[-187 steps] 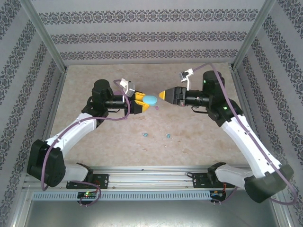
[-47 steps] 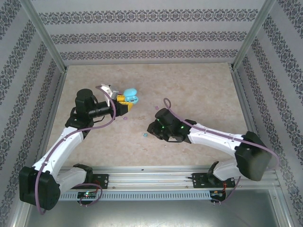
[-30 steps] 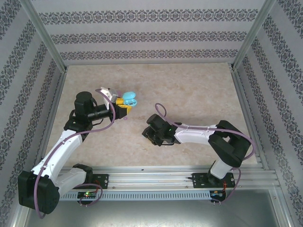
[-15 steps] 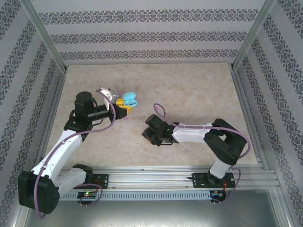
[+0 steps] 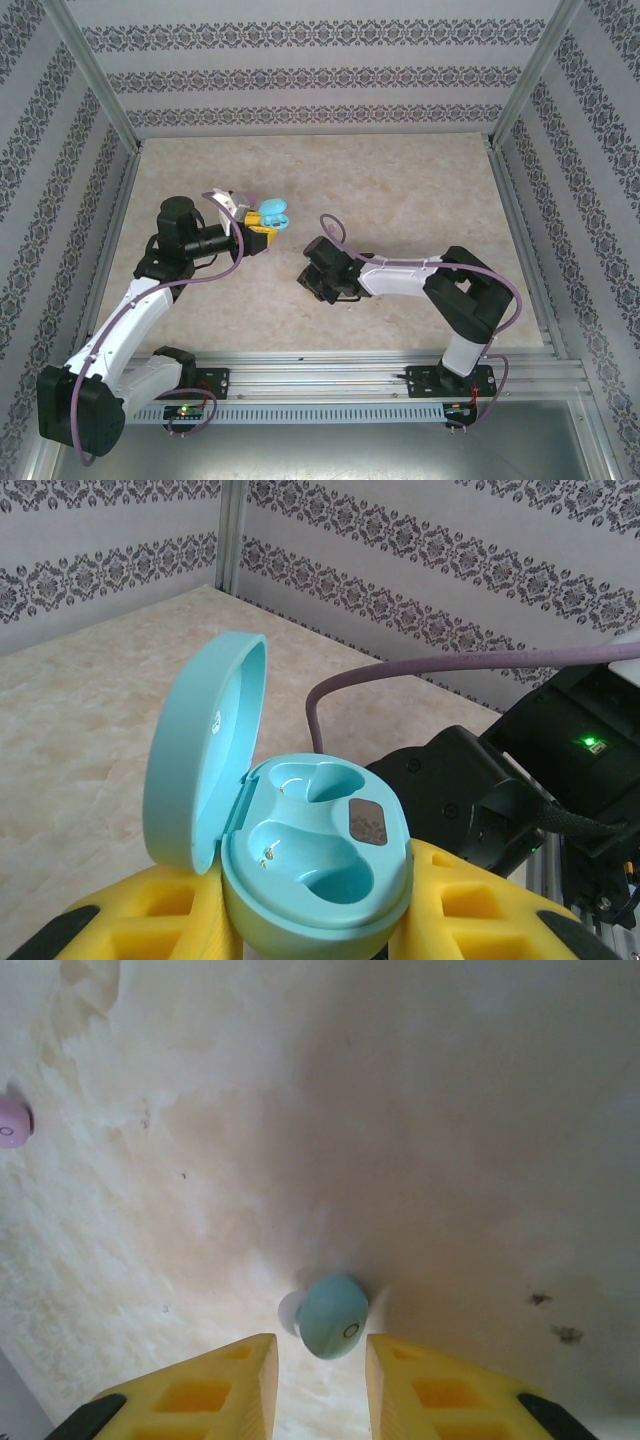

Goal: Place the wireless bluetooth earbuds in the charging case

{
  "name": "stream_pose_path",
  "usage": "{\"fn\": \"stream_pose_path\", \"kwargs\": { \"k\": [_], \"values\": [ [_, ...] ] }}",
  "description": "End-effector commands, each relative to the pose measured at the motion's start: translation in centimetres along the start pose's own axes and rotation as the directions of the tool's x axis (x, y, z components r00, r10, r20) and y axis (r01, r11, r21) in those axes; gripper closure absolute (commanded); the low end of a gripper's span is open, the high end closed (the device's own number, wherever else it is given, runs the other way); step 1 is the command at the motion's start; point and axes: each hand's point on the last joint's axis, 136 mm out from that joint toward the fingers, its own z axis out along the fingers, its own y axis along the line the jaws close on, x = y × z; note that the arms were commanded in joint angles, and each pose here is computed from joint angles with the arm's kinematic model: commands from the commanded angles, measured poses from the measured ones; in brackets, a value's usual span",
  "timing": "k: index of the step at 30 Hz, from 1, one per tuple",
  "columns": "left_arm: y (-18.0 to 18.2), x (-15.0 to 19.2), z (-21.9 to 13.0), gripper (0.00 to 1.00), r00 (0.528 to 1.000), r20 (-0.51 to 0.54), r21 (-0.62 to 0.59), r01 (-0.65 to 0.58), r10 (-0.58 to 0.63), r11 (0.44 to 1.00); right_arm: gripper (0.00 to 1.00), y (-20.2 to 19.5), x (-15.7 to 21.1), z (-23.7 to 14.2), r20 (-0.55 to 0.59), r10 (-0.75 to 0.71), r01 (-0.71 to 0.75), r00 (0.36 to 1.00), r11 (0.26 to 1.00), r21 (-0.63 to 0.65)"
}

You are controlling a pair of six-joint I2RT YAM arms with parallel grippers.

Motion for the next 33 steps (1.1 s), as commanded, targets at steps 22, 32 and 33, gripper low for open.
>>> {"fn": "stream_pose_path", "kwargs": {
  "k": [22, 32, 33],
  "values": [
    [-0.6, 0.2, -0.8, 0.8, 1.0, 0.0, 0.015, -0.029, 0.029, 0.999, 0.83, -0.4, -1.0, 1.5, -0.034, -0.119, 0.121, 0.992, 0.989, 0.082],
    [-1.1, -0.2, -0.6, 0.8, 0.999, 0.013, 0.063, -0.046, 0.045, 0.997, 0.84, 1.6, -3.8, -5.6, 0.115, -0.258, 0.251, 0.959, 0.965, 0.071],
    [-1.2, -0.2, -0.5, 0.8, 0.999, 0.016, 0.07, -0.045, 0.044, 0.997, 0.85, 1.9, -4.1, -6.4, 0.13, -0.27, 0.263, 0.954, 0.963, 0.065]
  ]
}}
